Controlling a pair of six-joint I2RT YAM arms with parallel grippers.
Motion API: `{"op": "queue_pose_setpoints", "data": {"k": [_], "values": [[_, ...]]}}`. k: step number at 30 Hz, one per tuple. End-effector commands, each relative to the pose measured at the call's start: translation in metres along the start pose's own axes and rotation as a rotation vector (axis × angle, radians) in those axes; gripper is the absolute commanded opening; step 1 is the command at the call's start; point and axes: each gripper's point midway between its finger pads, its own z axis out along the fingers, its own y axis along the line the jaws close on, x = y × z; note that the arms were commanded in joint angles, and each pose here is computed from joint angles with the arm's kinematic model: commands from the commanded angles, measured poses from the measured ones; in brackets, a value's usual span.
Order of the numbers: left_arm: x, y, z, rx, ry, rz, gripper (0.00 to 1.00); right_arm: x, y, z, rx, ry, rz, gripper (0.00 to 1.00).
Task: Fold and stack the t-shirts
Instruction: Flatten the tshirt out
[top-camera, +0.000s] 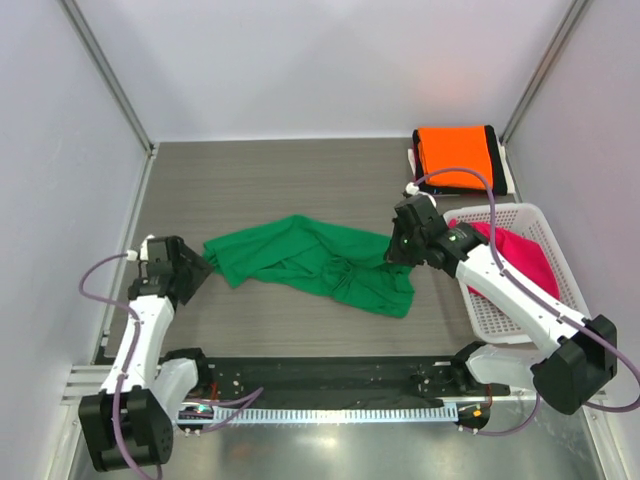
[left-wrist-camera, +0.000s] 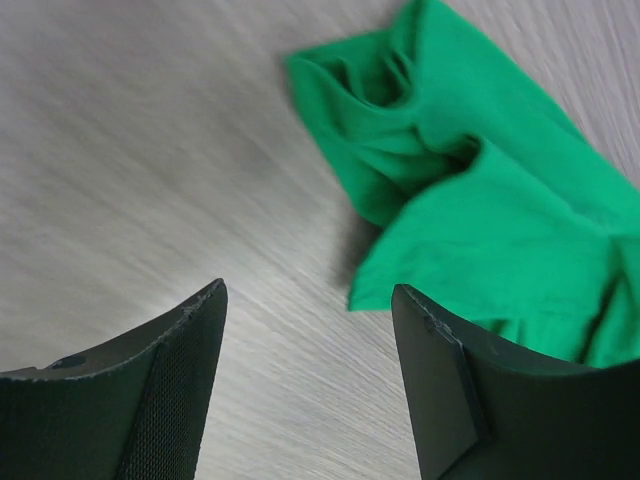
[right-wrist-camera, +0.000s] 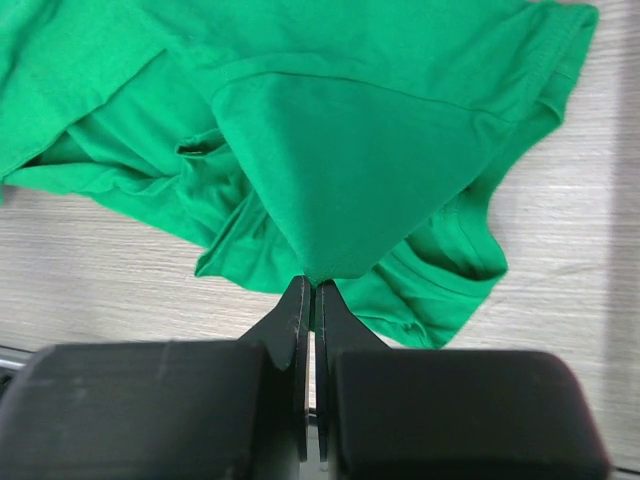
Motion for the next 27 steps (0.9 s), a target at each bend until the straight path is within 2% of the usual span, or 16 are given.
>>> {"op": "queue_pose_setpoints", "data": {"k": [1, 5, 16, 22, 27], "values": [[0.006, -0.021, 0.007, 0.09, -0.021, 0.003, 0.68, -0.004, 0.012, 0.005, -0.052, -0.014, -0.014, 0.01], [0.023, -0.04, 0.024, 0.152, -0.001, 0.037, 0.67, -0.004, 0.014, 0.01, -0.054, -0.003, -0.012, 0.01], [0.045, -0.043, 0.053, 0.16, 0.03, 0.034, 0.59, -0.006, 0.015, 0.017, -0.035, 0.008, -0.018, 0.01], [0.053, -0.047, 0.057, 0.182, 0.042, 0.018, 0.5, -0.004, 0.014, 0.022, -0.023, 0.02, -0.021, 0.01], [0.056, -0.049, 0.055, 0.19, 0.046, 0.024, 0.33, -0.006, 0.014, 0.023, -0.017, 0.017, -0.019, 0.01]]}}
